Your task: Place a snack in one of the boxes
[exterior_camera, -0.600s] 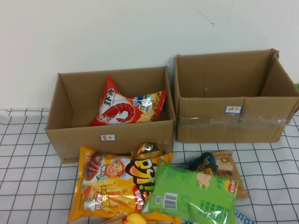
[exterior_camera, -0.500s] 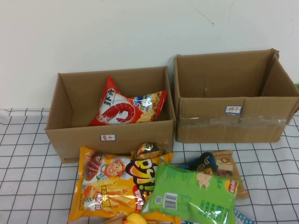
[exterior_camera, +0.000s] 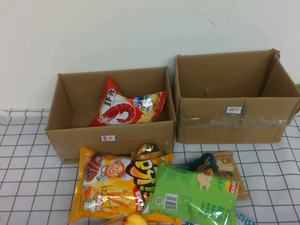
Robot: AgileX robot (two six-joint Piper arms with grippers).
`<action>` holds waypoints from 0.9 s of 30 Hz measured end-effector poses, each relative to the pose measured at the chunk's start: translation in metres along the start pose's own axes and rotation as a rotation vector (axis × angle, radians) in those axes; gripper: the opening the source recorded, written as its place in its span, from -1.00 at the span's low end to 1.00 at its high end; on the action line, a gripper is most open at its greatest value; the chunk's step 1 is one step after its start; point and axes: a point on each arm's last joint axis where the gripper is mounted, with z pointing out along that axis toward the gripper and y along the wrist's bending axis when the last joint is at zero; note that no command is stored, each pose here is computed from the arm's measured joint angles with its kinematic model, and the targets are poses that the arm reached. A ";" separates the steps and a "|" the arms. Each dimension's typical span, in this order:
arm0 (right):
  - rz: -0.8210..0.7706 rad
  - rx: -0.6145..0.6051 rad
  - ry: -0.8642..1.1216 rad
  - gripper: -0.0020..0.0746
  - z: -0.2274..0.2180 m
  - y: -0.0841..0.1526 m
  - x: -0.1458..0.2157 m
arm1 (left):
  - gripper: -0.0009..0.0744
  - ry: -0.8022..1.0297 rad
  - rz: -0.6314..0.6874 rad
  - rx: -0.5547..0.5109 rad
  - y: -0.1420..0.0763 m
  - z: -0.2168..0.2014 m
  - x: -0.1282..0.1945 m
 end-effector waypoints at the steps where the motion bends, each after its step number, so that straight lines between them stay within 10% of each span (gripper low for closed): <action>1: 0.000 0.000 0.000 -0.95 0.000 0.000 0.000 | -0.98 0.000 0.000 0.000 0.000 0.000 0.000; 22: 0.000 0.000 0.000 -0.95 0.000 0.000 0.000 | -0.98 -0.002 0.005 -0.002 0.000 0.000 0.000; 27: 0.000 0.000 0.000 -0.95 0.000 0.000 0.000 | -0.98 -0.085 -0.490 0.101 -0.007 0.000 -0.009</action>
